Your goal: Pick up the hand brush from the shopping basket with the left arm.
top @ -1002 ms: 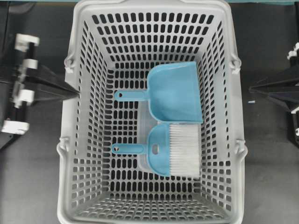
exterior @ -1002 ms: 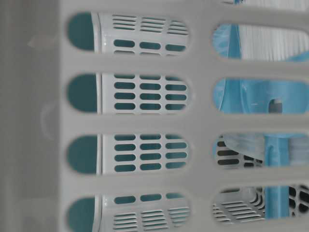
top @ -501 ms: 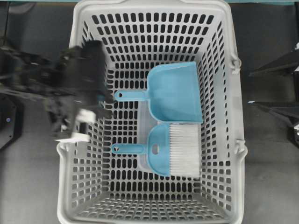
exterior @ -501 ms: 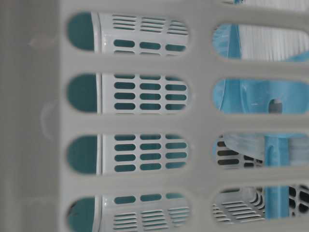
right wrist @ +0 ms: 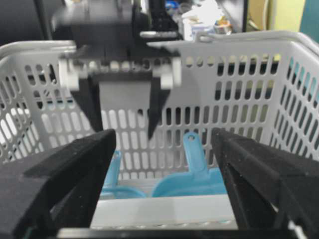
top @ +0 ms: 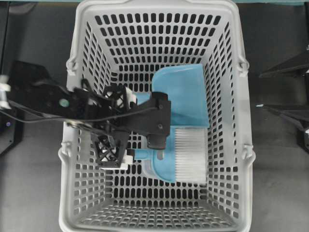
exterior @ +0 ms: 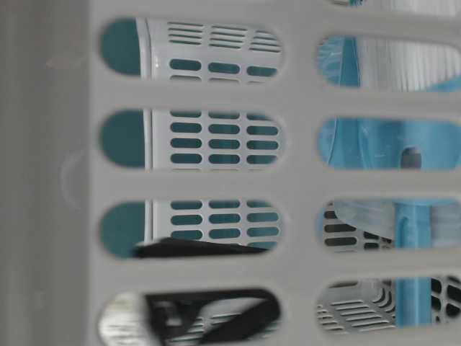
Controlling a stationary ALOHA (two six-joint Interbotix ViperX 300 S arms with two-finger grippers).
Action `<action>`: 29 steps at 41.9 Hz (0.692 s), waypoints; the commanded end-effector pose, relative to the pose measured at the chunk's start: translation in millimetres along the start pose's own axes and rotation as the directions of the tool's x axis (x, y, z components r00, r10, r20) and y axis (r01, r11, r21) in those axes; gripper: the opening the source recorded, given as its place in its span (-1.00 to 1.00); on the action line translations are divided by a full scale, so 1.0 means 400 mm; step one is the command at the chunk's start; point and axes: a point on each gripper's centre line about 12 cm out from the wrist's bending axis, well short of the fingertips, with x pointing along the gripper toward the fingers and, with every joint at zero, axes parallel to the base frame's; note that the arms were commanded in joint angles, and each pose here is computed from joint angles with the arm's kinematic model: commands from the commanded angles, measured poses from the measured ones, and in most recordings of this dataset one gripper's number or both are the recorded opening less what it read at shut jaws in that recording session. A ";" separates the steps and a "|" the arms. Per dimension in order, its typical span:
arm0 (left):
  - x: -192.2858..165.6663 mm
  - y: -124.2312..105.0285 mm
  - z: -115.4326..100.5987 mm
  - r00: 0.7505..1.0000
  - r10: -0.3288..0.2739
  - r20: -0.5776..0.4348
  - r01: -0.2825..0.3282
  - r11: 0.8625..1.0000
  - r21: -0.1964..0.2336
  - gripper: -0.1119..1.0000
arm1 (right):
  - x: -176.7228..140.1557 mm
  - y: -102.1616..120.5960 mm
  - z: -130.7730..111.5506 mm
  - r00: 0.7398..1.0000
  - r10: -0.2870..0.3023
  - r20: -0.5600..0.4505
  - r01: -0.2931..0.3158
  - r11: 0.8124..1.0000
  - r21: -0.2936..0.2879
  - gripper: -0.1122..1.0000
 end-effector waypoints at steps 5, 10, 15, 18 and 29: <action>0.056 -0.030 0.004 1.000 -0.008 -0.001 0.008 1.000 0.019 0.82 | 0.001 -0.002 0.003 1.000 -0.005 0.006 0.005 1.000 0.005 0.54; 0.089 -0.059 -0.004 0.999 -0.014 -0.029 0.015 0.999 0.035 0.82 | -0.001 -0.003 -0.007 1.000 -0.005 -0.003 0.005 1.000 0.006 0.54; 0.115 -0.069 -0.012 0.999 -0.015 -0.046 0.017 0.999 0.042 0.82 | -0.002 -0.003 -0.012 1.000 -0.005 -0.006 0.005 1.000 0.006 0.54; 0.131 -0.071 -0.016 0.999 -0.015 -0.052 0.017 0.999 0.042 0.82 | -0.002 -0.003 -0.015 1.000 -0.005 -0.009 0.005 1.000 0.005 0.54; 0.191 -0.067 -0.039 0.998 -0.013 -0.069 0.015 0.999 0.030 0.82 | -0.003 -0.003 -0.020 1.000 -0.005 -0.012 0.005 1.000 0.008 0.53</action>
